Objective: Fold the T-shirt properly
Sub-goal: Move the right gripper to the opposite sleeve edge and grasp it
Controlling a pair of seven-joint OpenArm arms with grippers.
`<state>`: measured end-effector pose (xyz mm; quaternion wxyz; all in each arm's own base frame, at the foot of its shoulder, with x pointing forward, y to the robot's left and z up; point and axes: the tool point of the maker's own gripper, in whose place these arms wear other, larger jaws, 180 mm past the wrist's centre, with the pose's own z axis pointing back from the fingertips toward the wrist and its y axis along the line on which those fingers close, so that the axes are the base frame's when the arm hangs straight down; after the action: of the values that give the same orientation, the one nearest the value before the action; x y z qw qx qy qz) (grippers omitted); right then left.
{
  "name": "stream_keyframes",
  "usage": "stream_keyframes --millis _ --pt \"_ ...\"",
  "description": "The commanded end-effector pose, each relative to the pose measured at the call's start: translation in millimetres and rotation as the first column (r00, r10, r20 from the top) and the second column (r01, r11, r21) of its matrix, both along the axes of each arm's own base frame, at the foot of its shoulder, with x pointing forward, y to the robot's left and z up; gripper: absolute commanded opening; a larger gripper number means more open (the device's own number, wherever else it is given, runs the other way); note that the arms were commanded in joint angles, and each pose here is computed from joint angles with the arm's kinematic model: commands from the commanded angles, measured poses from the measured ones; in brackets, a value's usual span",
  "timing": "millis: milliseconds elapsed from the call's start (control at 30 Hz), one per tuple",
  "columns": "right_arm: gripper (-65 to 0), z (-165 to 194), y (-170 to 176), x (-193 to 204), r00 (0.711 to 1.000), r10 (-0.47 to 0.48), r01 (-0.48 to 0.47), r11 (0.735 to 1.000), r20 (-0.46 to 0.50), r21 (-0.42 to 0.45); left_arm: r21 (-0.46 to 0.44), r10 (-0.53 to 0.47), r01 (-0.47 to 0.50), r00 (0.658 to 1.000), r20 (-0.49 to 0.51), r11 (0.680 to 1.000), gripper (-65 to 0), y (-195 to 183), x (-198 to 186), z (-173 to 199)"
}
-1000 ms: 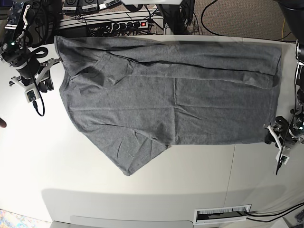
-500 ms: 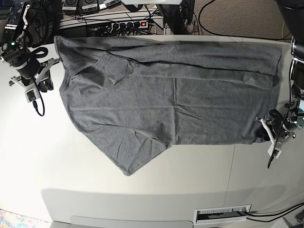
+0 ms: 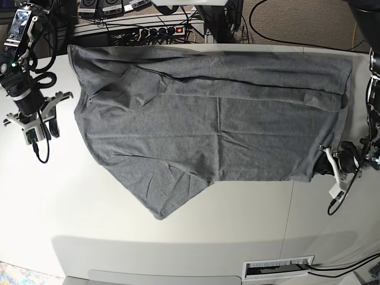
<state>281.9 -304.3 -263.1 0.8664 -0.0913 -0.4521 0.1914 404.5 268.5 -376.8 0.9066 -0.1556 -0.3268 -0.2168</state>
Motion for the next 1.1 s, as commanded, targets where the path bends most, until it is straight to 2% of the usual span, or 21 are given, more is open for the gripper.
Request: stream_keyframes --millis 0,167,333,533,667,733,900,1067 --pt "-52.0 17 -1 9 0.998 0.01 -0.01 1.0 0.06 -0.007 -0.007 0.015 -0.014 0.997 0.072 1.0 -65.0 11 15 28" --pt "-52.0 9 -10 20 0.998 -0.016 0.013 0.999 0.063 0.035 0.037 0.017 -0.02 0.995 0.095 0.999 -65.0 32 13 43" --pt "-52.0 -15 3 50 1.0 0.014 -0.016 0.995 0.022 0.099 0.021 0.059 -0.061 0.996 0.072 0.998 -65.0 51 6 53" --pt "-51.9 -29 31 99 0.995 0.1 -0.099 0.994 -0.03 0.04 0.012 0.081 -0.082 0.997 0.018 0.997 -65.0 59 -3 53" --pt "-44.9 -30 38 129 0.991 0.127 -0.126 0.992 -0.04 0.024 0.0 0.083 -0.083 0.996 -0.015 0.997 -65.0 57 -7 51" --pt "-44.7 -29 39 142 0.991 0.132 -0.132 0.991 -0.036 0.02 -0.015 0.086 -0.087 0.996 -0.021 0.996 -65.0 56 -8 52" --pt "-44.7 -39 36 166 0.99 0.125 -0.121 0.991 -0.059 0.055 -0.03 0.089 -0.09 0.996 -0.02 0.995 -65.0 54 -7 53" --pt "-44.7 -67 47 178 0.984 0.128 -0.115 0.987 -0.121 0.111 -0.03 0.089 -0.09 0.996 -0.02 0.995 -65.0 54 -7 53"
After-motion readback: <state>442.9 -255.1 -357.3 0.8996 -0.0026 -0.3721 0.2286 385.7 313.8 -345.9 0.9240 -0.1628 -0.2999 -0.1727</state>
